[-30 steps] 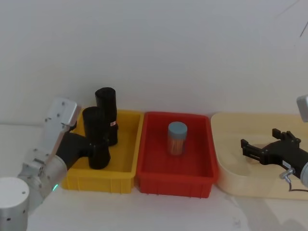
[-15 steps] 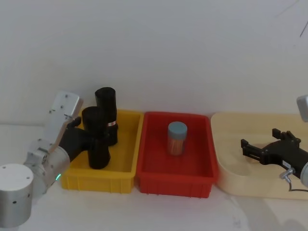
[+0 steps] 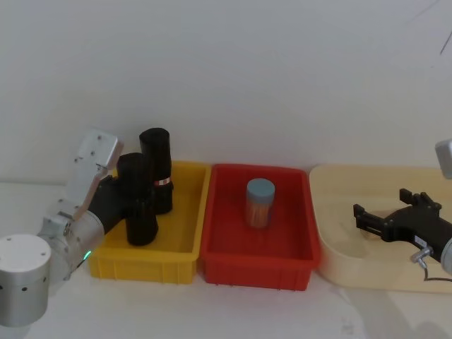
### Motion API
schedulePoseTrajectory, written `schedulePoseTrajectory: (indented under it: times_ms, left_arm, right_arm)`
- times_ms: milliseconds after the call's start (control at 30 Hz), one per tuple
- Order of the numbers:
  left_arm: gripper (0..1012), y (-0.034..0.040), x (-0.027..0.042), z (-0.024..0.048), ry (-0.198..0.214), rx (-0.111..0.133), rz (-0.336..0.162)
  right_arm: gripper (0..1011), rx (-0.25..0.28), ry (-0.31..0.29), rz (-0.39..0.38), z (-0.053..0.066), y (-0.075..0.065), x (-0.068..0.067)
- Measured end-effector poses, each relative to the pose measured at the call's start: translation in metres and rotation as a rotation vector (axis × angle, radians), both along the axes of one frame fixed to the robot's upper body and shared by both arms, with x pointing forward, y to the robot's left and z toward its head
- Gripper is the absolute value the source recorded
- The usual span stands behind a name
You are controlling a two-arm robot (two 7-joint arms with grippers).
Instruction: Pick up the garbage bag with the one hand and transfer it to the other hand.
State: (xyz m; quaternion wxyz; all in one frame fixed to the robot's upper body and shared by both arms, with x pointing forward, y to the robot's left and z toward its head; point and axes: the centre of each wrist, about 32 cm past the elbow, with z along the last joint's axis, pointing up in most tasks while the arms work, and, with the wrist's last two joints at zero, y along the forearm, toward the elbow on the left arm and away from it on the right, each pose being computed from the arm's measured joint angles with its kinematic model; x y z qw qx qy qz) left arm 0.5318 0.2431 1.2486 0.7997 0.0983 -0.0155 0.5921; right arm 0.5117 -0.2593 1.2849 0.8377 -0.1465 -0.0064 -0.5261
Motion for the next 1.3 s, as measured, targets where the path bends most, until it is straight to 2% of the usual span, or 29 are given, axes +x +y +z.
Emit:
schedulePoseTrajectory:
  times_ms: [500, 667, 733, 800, 833, 867, 967, 1133, 1200, 1233, 1267, 1300]
  left_arm:
    - [463, -0.0011, 0.0020, 0.0006, -0.004, -0.007, -0.002]
    - [463, -0.0036, 0.0033, 0.0067, -0.033, -0.020, -0.005]
    - [463, -0.0054, 0.0045, 0.0116, -0.053, -0.028, -0.008]
    - [463, -0.0078, 0.0065, 0.0204, -0.084, -0.041, -0.017]
    - [463, -0.0078, 0.0065, 0.0204, -0.084, -0.041, -0.017]
    - [463, -0.0090, 0.0077, 0.0257, -0.100, -0.048, -0.024]
    - [463, -0.0105, 0.0092, 0.0330, -0.121, -0.059, -0.036]
    - [463, -0.0146, 0.0128, 0.0524, -0.170, -0.084, -0.067]
    - [463, -0.0150, 0.0132, 0.0543, -0.174, -0.087, -0.071]
    - [463, -0.0161, 0.0143, 0.0597, -0.186, -0.095, -0.084]
    - [464, -0.0161, 0.0143, 0.0597, -0.186, -0.095, -0.084]
    - [463, -0.0171, 0.0151, 0.0633, -0.193, -0.101, -0.093]
  right_arm:
    - [999, 0.000, 0.000, 0.000, 0.000, 0.000, 0.000]
    - [999, 0.000, 0.000, 0.000, 0.000, 0.000, 0.000]
    - [999, 0.000, 0.000, 0.000, 0.000, 0.000, 0.000]
    - [999, 0.000, 0.000, 0.000, 0.000, 0.000, 0.000]
    - [999, 0.000, 0.000, 0.000, 0.000, 0.000, 0.000]
    - [999, 0.000, 0.000, 0.000, 0.000, 0.000, 0.000]
    - [999, 0.000, 0.000, 0.000, 0.000, 0.000, 0.000]
    - [999, 0.000, 0.000, 0.000, 0.000, 0.000, 0.000]
    - [999, 0.000, 0.000, 0.000, 0.000, 0.000, 0.000]
    - [999, 0.000, 0.000, 0.000, 0.000, 0.000, 0.000]
    - [999, 0.000, 0.000, 0.000, 0.000, 0.000, 0.000]
    - [999, 0.000, 0.000, 0.000, 0.000, 0.000, 0.000]
